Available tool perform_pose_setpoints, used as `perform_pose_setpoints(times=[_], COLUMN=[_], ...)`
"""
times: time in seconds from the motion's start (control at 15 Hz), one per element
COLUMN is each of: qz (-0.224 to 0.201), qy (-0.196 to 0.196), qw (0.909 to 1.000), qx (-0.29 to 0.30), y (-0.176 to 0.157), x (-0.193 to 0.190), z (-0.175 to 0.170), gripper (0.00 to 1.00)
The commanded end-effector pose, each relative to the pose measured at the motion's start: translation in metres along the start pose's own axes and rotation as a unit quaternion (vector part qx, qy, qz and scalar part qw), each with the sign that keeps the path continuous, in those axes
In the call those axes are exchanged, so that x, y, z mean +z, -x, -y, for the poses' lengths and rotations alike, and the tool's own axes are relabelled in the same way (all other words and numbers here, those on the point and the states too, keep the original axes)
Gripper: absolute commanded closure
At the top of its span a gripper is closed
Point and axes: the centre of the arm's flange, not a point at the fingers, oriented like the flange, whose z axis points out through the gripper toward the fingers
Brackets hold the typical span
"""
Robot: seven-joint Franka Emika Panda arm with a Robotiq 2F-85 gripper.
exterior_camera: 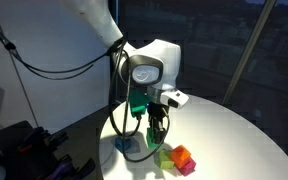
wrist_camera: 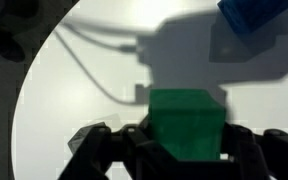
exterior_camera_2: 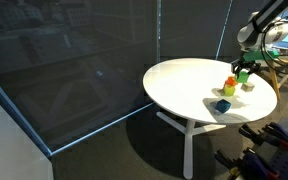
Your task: Put the green block on top of the blue block
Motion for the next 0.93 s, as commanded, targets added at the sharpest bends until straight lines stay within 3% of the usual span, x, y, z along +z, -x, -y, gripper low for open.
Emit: perform_pose_setpoints(times=[0.0, 0.87], qz=[0.005, 0.003], qy=[-0.006, 0.005], qw=[0.9984, 0.9853], qx=[-0.056, -0.171], y=[0.018, 0.071], x=[-0.012, 0.0], z=[0.008, 0.057], gripper=[0.76, 0.76])
